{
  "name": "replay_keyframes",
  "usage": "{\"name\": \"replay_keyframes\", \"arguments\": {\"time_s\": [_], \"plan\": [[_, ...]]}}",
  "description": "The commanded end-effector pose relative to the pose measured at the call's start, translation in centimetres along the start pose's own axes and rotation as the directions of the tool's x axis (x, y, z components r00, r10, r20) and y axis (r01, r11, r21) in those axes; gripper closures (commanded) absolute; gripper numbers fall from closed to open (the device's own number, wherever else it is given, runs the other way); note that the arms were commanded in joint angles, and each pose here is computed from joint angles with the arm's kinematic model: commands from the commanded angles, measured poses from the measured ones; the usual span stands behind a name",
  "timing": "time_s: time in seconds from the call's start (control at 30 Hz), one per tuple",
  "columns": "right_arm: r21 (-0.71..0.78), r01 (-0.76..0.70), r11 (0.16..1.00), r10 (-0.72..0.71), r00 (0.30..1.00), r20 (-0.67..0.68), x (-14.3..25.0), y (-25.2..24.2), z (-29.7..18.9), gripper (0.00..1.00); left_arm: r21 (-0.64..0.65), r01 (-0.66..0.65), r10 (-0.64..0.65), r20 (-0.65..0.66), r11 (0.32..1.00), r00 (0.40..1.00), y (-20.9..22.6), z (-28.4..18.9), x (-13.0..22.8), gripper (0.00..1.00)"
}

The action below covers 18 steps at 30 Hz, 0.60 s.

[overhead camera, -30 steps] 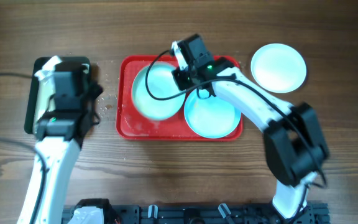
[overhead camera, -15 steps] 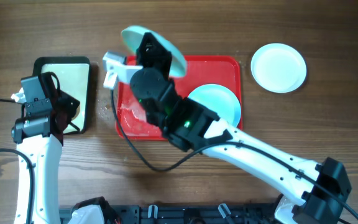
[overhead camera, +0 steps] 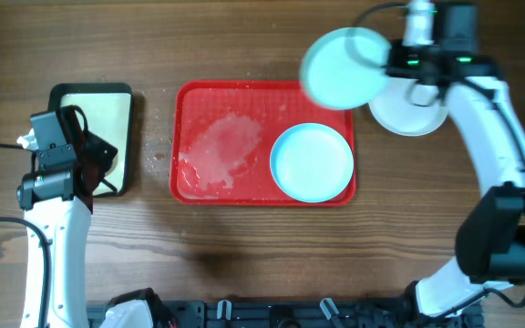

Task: Clean dirty plates on tray and stack at the side
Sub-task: 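Lift the light-blue plate with the right gripper and stack it on the white plate, then grip the remaining light-blue plate rim with the right gripper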

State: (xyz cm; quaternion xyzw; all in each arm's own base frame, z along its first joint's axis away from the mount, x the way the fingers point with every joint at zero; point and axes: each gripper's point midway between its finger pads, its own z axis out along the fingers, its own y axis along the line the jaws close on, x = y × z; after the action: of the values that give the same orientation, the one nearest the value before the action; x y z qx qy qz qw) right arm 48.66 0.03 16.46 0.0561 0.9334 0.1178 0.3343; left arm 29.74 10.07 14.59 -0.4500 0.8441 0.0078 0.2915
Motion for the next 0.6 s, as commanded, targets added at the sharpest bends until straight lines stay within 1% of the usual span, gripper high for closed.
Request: {"name": "replay_keyframes", "arguments": {"time_s": [0.0, 0.07, 0.1, 0.17, 0.2, 0.23, 0.27, 0.3, 0.33, 0.37, 0.47, 0.5, 0.53, 0.57], "plan": [[-0.019, -0.171, 0.985, 0.171, 0.985, -0.009, 0.6, -6.6, -1.9, 0.96, -0.001, -0.013, 0.013, -0.004, 1.0, 1.0, 0.1, 0.2, 0.1, 0.96], [0.042, -0.259, 0.965, 0.259, 0.966, -0.003, 2.2, -11.5, -2.4, 0.96, 0.003, -0.012, 0.012, 0.001, 1.0, 1.0, 0.0, 0.2, -0.1, 0.96], [0.061, -0.287, 0.956, 0.287, 0.958, -0.002, 3.1, -13.0, -2.4, 0.96, 0.005, -0.011, 0.011, 0.003, 1.0, 1.0, -0.1, 0.2, -0.1, 0.96], [0.1, -0.307, 0.946, 0.309, 0.951, -0.006, 4.8, -14.5, -1.8, 0.96, 0.01, -0.01, 0.01, 0.009, 1.0, 1.0, -0.2, 0.2, -0.3, 0.96], [0.174, -0.33, 0.928, 0.335, 0.942, -0.003, 6.0, -15.8, -1.4, 0.96, 0.011, -0.01, 0.01, 0.009, 1.0, 1.0, -0.2, 0.2, -0.3, 0.96], [0.217, -0.353, 0.91, 0.36, 0.933, 0.008, 6.7, -16.6, -1.2, 0.95, 0.011, -0.01, 0.01, 0.009, 1.0, 1.0, -0.2, 0.2, -0.3, 0.96], [0.243, -0.351, 0.904, 0.358, 0.933, 0.014, 7.4, -17.2, -0.9, 0.82, 0.01, -0.01, 0.01, 0.009, 1.0, 1.0, -0.2, 0.2, -0.3, 0.96], [0.221, -0.346, 0.912, 0.35, 0.936, 0.019, 7.4, -17.0, -0.6, 0.67, 0.011, -0.01, 0.01, 0.009, 1.0, 1.0, -0.2, 0.2, -0.3, 0.96], [0.193, -0.338, 0.921, 0.342, 0.94, 0.015, 7.4, -16.5, -0.4, 0.5, 0.012, -0.01, 0.01, 0.011, 1.0, 1.0, -0.2, 0.2, -0.3, 0.96], [0.138, -0.323, 0.936, 0.324, 0.946, 0.009, 7.0, -15.6, -0.2, 0.45, 0.014, -0.009, 0.009, 0.014, 1.0, 1.0, -0.3, 0.2, -0.4, 0.96], [0.015, -0.298, 0.954, 0.298, 0.955, 0.0, 6.2, -12.7, 0.4, 0.43, 0.015, -0.009, 0.009, 0.014, 1.0, 1.0, -0.3, 0.2, -0.4, 0.96], [-0.057, -0.232, 0.971, 0.231, 0.973, -0.027, 6.1, -9.8, 1.0, 0.39, 0.013, -0.01, 0.009, 0.012, 1.0, 1.0, -0.2, 0.2, -0.3, 0.96], [-0.086, -0.177, 0.98, 0.173, 0.983, -0.058, 6.6, -7.5, 1.7, 0.36, 0.02, -0.01, 0.009, 0.008, 1.0, 1.0, -0.4, 0.2, -0.3, 0.96], [-0.103, -0.14, 0.985, 0.132, 0.988, -0.082, 7.1, -6.0, 2.1, 0.36, 0.023, -0.01, 0.009, 0.005, 1.0, 1.0, -0.4, 0.2, -0.2, 0.96]]}}
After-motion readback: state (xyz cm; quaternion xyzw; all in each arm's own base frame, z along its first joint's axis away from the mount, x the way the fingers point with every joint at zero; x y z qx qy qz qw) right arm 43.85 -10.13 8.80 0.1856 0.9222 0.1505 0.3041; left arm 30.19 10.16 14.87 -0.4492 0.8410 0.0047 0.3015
